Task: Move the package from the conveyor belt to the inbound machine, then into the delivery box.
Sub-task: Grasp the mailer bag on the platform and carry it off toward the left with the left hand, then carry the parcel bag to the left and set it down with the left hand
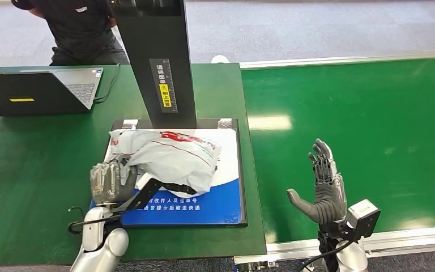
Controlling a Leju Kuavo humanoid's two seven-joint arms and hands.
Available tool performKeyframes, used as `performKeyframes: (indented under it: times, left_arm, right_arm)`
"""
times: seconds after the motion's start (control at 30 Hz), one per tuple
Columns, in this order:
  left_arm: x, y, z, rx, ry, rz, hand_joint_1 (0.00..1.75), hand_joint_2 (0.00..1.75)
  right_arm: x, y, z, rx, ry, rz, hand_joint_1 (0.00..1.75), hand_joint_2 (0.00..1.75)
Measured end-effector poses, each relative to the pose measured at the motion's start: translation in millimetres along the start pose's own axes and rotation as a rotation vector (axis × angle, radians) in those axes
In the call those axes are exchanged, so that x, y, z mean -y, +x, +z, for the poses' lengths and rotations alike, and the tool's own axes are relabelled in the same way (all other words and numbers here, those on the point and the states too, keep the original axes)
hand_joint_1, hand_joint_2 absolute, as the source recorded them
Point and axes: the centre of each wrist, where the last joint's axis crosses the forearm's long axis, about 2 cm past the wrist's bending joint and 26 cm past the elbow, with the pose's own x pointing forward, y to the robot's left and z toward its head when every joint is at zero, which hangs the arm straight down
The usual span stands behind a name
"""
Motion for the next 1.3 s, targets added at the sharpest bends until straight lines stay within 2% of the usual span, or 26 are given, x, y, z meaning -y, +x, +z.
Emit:
performKeyframes:
  times: [0.1, 0.23, 0.37, 0.47, 0.57, 0.67, 0.73, 0.83, 0.9, 1.17, 1.2, 1.3]
  left_arm:
    - [-9, -20, -6, -0.050, 0.092, -0.082, 1.75, 1.75]
    - [-25, -53, -13, -0.125, 0.146, -0.196, 1.75, 1.75]
    - [-48, -93, -13, -0.281, 0.210, -0.282, 1.75, 1.75]
    - [-70, -128, -5, -0.434, 0.278, -0.310, 1.75, 1.75]
    - [-92, -163, 7, -0.548, 0.350, -0.323, 1.75, 1.75]
    - [-111, -191, 21, -0.608, 0.403, -0.348, 1.75, 1.75]
    - [-122, -205, 29, -0.615, 0.446, -0.353, 1.75, 1.75]
    - [-137, -221, 42, -0.605, 0.528, -0.358, 1.75, 1.75]
    - [-143, -227, 49, -0.632, 0.566, -0.364, 1.75, 1.75]
    - [-147, -235, 64, -0.726, 0.614, -0.366, 1.75, 1.75]
    - [-148, -235, 65, -0.730, 0.616, -0.365, 1.71, 1.75]
    - [-148, -235, 66, -0.725, 0.619, -0.369, 0.40, 1.75]
  right_arm:
    - [0, 0, 1, -0.005, -0.002, 0.000, 0.00, 1.75]
    - [1, 0, 4, -0.008, -0.011, 0.004, 0.00, 1.75]
    - [3, 1, 8, -0.008, -0.027, 0.010, 0.00, 1.75]
    - [4, 3, 13, -0.006, -0.039, 0.013, 0.00, 1.75]
    - [6, 5, 17, -0.005, -0.047, 0.017, 0.00, 1.75]
    - [7, 7, 19, -0.001, -0.052, 0.018, 0.00, 1.75]
    - [8, 8, 19, 0.001, -0.054, 0.019, 0.00, 1.75]
    - [9, 10, 19, 0.007, -0.061, 0.021, 0.00, 1.75]
    - [8, 10, 19, 0.009, -0.064, 0.020, 0.00, 1.75]
    - [9, 11, 19, 0.012, -0.071, 0.020, 0.00, 1.75]
    - [8, 11, 19, 0.013, -0.072, 0.020, 0.00, 1.75]
    - [8, 11, 18, 0.014, -0.074, 0.019, 0.00, 1.75]
